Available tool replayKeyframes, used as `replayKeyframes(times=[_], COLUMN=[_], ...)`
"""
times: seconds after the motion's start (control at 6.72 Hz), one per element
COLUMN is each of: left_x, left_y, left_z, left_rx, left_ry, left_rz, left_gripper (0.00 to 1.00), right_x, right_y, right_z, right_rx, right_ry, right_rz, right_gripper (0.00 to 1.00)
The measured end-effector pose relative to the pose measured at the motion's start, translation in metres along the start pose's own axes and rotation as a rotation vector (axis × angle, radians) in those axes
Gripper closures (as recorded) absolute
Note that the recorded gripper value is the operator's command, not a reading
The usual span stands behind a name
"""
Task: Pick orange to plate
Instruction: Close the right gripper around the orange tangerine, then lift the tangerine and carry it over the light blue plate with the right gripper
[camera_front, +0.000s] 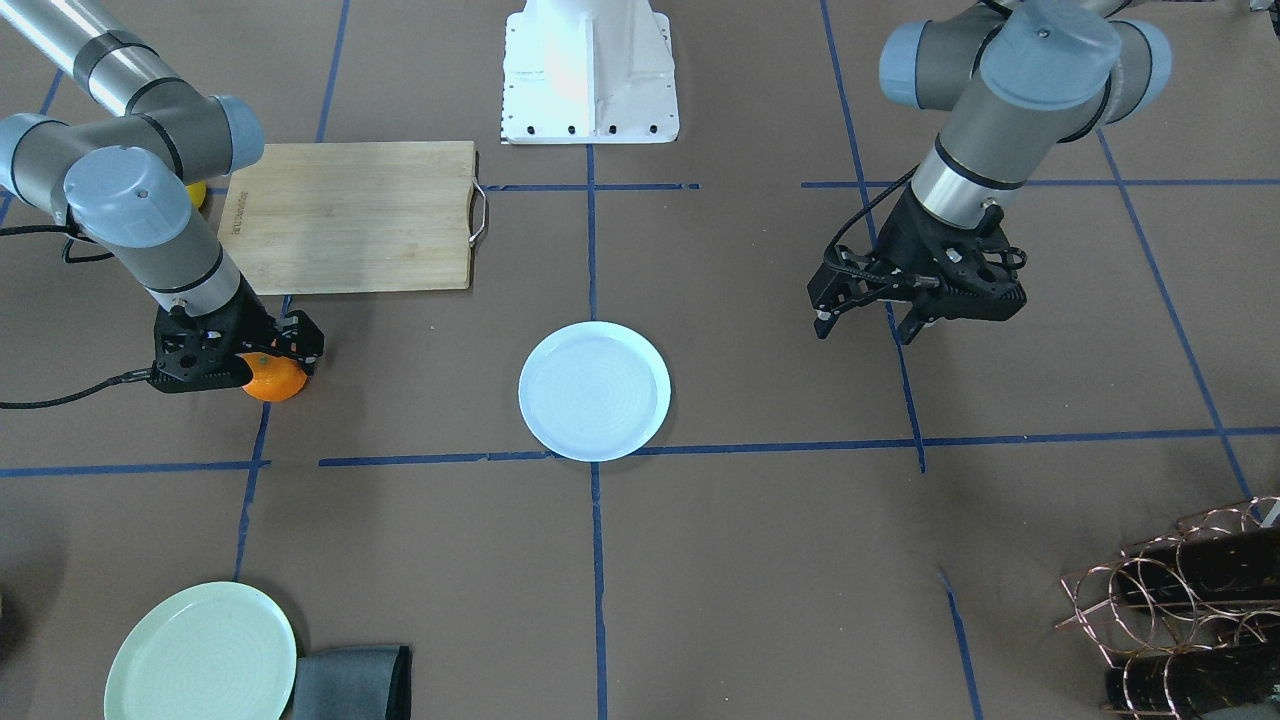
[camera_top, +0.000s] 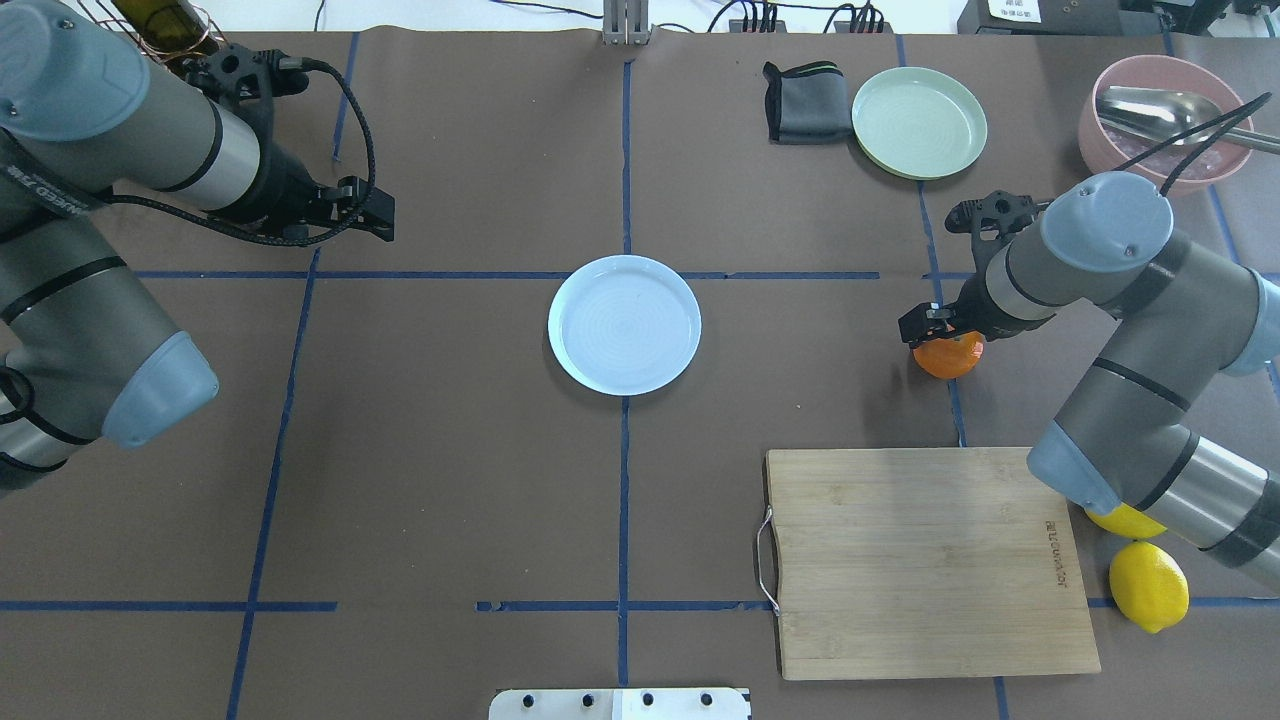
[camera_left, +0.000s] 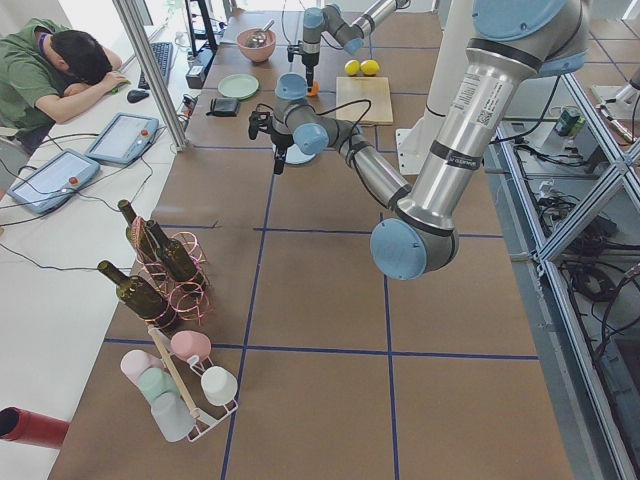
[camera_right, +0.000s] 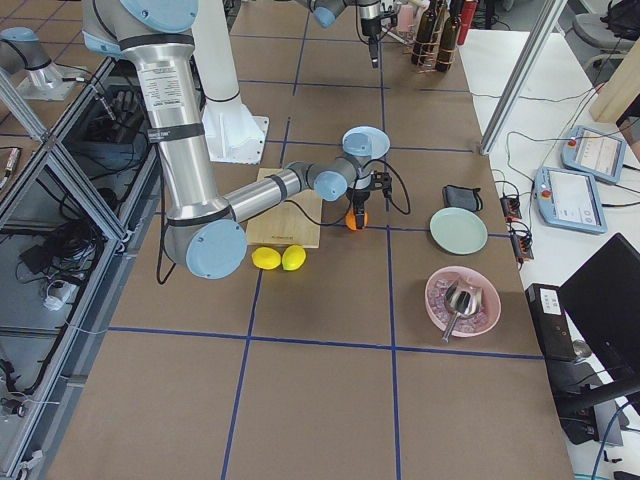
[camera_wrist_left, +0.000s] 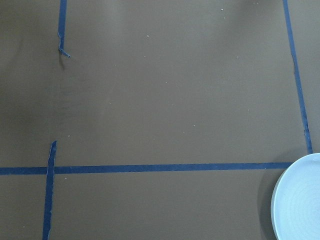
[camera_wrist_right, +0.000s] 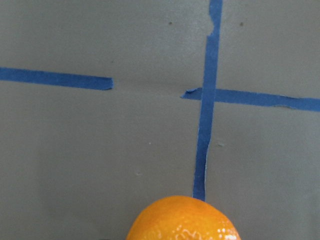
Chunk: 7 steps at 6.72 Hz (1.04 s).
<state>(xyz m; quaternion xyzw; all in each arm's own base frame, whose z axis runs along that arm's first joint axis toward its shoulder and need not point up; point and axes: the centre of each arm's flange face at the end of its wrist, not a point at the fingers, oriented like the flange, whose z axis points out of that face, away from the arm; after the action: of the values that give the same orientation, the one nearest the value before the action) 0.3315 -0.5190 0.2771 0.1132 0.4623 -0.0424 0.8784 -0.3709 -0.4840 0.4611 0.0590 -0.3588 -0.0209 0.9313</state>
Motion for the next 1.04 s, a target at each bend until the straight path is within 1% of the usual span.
replayKeyframes(times=[0.15,0.3,0.45,0.6,0.74,0.89,1.04], left_x=[0.000,-0.001,-0.006,-0.021,-0.048,-0.087,-0.126], left_y=[0.000,0.000,-0.002,-0.009,-0.019,-0.032,-0.044], left_z=[0.000,0.000,-0.002,-0.007,-0.015,-0.029,-0.040], left_rx=[0.000,0.001,0.003,0.010,0.018,0.022,0.002], left_ry=[0.000,-0.001,-0.005,-0.023,-0.059,-0.114,-0.181], left_rz=[0.000,0.004,0.020,0.065,0.134,0.225,0.329], left_gripper=[0.00,0.00,0.00,0.00,0.00,0.00,0.00], right_x=[-0.001,-0.004,-0.011,-0.027,-0.060,-0.100,-0.137], right_y=[0.001,0.000,0.000,-0.007,-0.022,-0.033,-0.035], right_z=[0.001,-0.005,-0.018,-0.045,-0.081,-0.111,-0.126], right_rx=[-0.003,0.004,0.013,0.011,0.004,-0.007,-0.018], right_ry=[-0.002,-0.012,-0.031,-0.058,-0.079,-0.085,-0.093], right_rz=[-0.001,-0.005,-0.007,-0.001,0.009,0.014,0.021], right_gripper=[1.00,1.00,1.00,1.00,1.00,1.00,1.00])
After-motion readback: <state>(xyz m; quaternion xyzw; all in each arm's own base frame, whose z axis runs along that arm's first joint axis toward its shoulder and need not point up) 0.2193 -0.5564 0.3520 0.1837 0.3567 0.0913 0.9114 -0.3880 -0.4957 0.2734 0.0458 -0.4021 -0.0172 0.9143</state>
